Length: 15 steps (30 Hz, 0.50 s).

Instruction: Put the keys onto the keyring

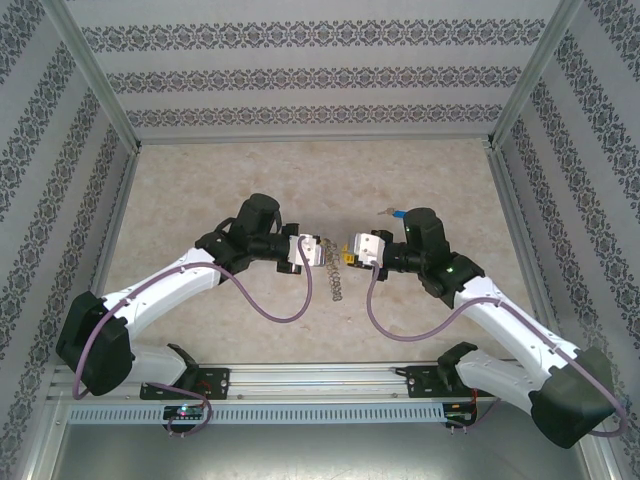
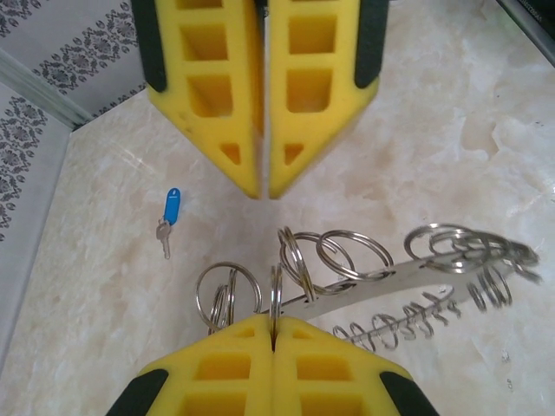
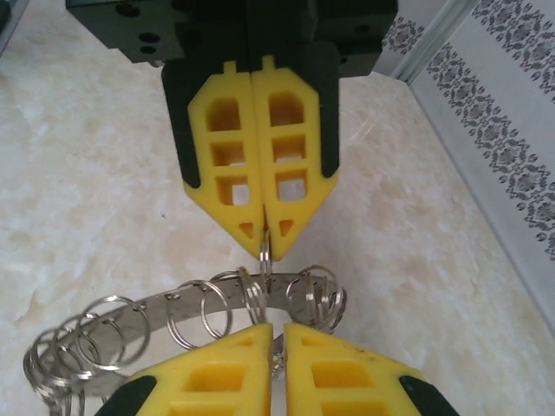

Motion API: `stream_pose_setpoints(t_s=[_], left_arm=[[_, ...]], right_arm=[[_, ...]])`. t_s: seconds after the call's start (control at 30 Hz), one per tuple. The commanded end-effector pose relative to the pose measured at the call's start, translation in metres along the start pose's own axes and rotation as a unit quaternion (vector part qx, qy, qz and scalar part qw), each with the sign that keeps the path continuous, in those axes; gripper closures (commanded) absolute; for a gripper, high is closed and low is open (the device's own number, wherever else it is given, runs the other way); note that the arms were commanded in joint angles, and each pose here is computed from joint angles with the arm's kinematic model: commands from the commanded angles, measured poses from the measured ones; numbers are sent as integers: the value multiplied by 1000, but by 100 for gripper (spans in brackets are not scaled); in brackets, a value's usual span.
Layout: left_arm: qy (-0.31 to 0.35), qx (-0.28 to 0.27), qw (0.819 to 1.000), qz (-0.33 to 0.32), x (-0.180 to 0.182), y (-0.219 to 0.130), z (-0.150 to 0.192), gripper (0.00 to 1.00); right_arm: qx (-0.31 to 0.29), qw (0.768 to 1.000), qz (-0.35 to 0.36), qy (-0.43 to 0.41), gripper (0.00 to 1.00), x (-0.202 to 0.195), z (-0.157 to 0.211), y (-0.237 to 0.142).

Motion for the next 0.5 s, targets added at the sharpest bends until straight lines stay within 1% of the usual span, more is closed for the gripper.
stream_pose_setpoints(t_s=[0.0,0.2,0.23,0.3,0.33,0.37,0.4,0.43,0.47], left_arm=[[24,-20,999,-13,3,0,-11,100],[19,-24,999,-38,9,-2,-15,100],[17,-23,999,-44,12,-2,-15,100],[7,-10,998,-56,15,-2,-12,100],[1,-3,998,-63,17,-3,-11,100],[-4,8,998,-66,17,-4,-8,100],[-8,13,998,-68,17,-5,-7,100],[-14,19,997,-68,17,-6,-6,100],[-17,22,997,-68,17,-8,-6,100]], right_arm=[[-9,999,16,-35,87,-3,-11,-5],[-7,999,20,-36,87,-7,-11,-4],[-5,999,40,-26,87,-13,-10,-3],[4,993,113,28,86,-38,-1,-3],[20,981,180,67,81,-58,8,-7],[35,953,276,124,77,-84,17,-17],[40,911,368,184,70,-109,25,-33],[38,851,457,255,64,-132,37,-54],[31,779,525,340,60,-148,53,-75]])
Point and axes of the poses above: each hand's point on the last joint's axis, 136 mm out from that joint toward the fingers, its own y axis out along the fingers, its own x axis along the line the jaws close on, z = x × y, the point moved 5 cm from there along -y, back along the fingers, and after that the axes turned 11 degrees about y, right-handed, at the moved point
